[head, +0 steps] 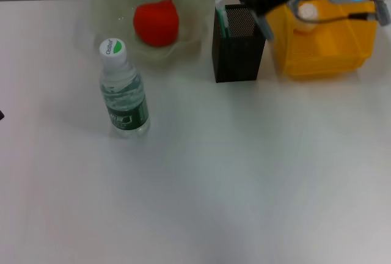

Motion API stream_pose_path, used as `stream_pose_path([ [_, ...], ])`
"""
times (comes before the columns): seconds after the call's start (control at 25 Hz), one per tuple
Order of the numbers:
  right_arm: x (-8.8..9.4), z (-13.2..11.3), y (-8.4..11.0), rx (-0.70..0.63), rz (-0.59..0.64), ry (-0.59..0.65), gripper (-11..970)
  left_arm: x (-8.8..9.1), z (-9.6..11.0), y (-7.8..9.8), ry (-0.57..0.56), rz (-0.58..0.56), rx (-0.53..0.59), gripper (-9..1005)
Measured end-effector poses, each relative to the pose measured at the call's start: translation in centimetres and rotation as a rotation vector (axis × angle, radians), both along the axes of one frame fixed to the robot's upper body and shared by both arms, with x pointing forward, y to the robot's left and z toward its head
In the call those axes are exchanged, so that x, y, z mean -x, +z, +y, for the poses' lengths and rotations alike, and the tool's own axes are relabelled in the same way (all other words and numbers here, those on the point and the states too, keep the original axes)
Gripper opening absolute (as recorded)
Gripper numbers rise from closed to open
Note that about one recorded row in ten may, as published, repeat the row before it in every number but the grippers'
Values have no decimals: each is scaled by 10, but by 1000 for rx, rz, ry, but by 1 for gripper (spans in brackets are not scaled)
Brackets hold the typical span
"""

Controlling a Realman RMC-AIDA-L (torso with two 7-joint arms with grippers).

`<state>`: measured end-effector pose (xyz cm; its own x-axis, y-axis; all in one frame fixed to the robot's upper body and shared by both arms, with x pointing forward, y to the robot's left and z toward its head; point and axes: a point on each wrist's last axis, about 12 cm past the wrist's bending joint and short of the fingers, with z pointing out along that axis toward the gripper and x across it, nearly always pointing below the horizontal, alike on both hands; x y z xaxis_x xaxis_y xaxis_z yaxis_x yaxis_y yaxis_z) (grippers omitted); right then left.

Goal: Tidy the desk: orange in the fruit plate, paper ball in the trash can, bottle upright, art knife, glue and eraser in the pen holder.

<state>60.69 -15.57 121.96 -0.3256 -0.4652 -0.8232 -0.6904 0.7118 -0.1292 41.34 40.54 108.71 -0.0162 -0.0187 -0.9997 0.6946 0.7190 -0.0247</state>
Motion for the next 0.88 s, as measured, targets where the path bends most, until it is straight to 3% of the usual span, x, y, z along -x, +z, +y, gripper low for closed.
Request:
stream_pose_path([
  [0.32, -13, -13, -31, -146, -145, 18, 139, -2, 0, 1, 14, -4, 10, 813],
  [0.4, -16, -18, -45, -179, -151, 23, 138, -3, 0, 1, 14, -5, 11, 813],
  [0.88, -17, -26, -86, -221, -149, 23, 136, -7, -2, 0, 19, -5, 10, 813],
])
